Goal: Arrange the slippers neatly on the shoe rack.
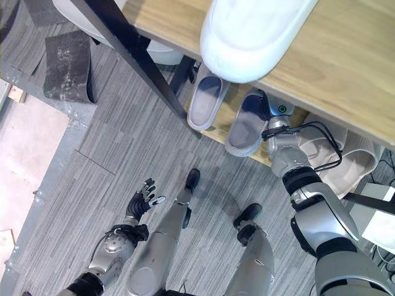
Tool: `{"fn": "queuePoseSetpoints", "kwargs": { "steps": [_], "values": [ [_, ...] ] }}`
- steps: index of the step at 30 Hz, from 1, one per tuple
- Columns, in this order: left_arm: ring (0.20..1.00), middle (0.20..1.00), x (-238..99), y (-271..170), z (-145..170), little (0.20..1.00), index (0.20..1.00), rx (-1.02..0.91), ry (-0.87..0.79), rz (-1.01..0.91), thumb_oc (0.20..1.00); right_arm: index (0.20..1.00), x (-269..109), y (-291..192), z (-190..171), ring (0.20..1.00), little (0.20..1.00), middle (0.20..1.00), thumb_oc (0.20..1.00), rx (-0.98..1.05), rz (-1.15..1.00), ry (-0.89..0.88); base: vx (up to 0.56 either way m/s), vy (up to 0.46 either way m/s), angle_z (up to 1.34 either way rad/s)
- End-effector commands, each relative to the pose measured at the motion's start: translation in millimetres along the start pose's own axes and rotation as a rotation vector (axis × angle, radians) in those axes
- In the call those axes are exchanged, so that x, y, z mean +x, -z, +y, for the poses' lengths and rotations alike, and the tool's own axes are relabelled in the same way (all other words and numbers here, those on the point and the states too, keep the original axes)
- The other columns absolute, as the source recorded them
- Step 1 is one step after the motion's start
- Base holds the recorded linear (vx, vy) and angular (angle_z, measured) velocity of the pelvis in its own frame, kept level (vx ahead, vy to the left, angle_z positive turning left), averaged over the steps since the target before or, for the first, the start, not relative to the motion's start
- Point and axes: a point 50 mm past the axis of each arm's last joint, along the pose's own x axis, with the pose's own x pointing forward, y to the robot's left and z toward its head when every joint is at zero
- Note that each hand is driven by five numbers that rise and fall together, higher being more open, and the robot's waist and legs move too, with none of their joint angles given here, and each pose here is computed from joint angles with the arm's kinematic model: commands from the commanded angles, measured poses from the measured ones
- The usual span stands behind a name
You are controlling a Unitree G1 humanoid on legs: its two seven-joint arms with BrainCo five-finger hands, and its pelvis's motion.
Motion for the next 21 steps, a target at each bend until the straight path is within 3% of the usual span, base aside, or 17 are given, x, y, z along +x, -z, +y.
{"fn": "queuePoseSetpoints", "kwargs": {
  "steps": [1,10,11,12,21],
  "values": [
    [1.0,1.0,0,-9,-10,1.0,1.0,-0.054,0.022,-0.058,1.0,0.2,24,-2,-22,0.2,0.2,0.2,0.2,-0.037,-0.038,0.083,0.05,0.054,0.09],
    [1.0,1.0,1,-16,-14,1.0,1.0,-0.069,0.041,-0.085,1.0,0.2,31,15,-15,0.2,0.2,0.2,0.2,-0.204,0.038,0.004,0.02,0.03,0.04],
    [1.0,1.0,1,-16,-14,1.0,1.0,-0.069,0.041,-0.085,1.0,0.514,31,15,-15,0.514,0.514,0.514,0.514,-0.203,0.038,0.004,0.01,0.018,0.05],
    [1.0,1.0,0,-14,-15,1.0,1.0,-0.073,0.043,-0.078,1.0,1.0,31,24,-13,1.0,1.0,1.0,1.0,-0.234,0.077,-0.029,0.0,0.0,0.0],
    [1.0,1.0,3,-15,-10,1.0,1.0,-0.069,0.018,-0.066,1.0,1.0,42,18,-19,1.0,1.0,1.0,1.0,-0.092,0.19,-0.038,0.01,-0.003,0.04]
  ]
}}
